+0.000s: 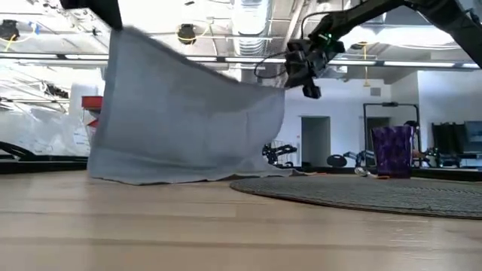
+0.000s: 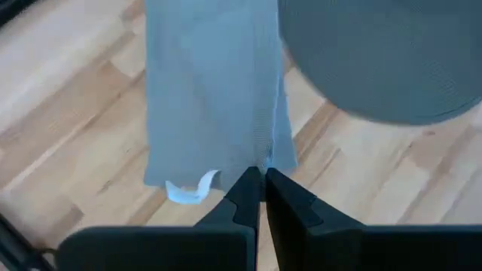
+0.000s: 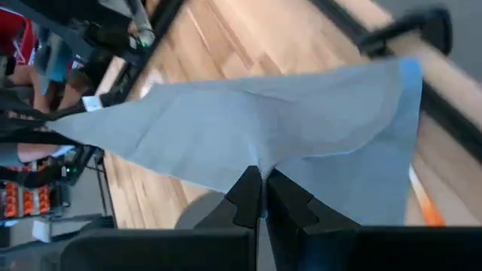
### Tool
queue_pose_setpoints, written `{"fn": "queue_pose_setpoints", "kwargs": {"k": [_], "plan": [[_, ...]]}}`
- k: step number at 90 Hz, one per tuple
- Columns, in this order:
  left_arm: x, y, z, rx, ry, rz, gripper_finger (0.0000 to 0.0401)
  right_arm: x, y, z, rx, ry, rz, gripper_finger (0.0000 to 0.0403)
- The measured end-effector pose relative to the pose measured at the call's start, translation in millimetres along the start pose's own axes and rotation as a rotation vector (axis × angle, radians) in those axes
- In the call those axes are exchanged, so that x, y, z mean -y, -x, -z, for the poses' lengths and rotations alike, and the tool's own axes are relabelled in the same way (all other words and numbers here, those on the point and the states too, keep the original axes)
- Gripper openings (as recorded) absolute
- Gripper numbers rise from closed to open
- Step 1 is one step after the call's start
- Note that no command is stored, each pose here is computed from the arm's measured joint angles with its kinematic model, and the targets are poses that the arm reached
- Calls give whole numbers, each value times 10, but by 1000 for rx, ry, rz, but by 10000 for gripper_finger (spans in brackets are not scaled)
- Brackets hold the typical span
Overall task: Set table place
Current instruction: Fold the light gray table napkin on the table
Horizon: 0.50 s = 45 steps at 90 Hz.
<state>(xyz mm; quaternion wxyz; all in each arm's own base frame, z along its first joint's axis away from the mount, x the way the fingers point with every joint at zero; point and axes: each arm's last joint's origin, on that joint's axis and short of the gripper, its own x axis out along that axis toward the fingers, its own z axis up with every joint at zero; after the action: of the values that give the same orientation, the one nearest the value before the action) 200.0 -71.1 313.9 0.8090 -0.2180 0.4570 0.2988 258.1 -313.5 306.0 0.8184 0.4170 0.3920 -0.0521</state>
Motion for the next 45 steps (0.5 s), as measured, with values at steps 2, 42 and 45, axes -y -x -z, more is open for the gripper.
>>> {"fn": "queue_pose_setpoints", "kwargs": {"k": [2, 42, 45], "plan": [[26, -80, 33, -8, 9, 16, 0, 34, -36, 21, -11, -9, 0, 0], [83, -774, 214, 31, 140, 163, 0, 526, -458, 353, -95, -130, -6, 0], [70, -793, 225, 27, 142, 155, 0, 547, -484, 369, -95, -132, -8, 0]]}}
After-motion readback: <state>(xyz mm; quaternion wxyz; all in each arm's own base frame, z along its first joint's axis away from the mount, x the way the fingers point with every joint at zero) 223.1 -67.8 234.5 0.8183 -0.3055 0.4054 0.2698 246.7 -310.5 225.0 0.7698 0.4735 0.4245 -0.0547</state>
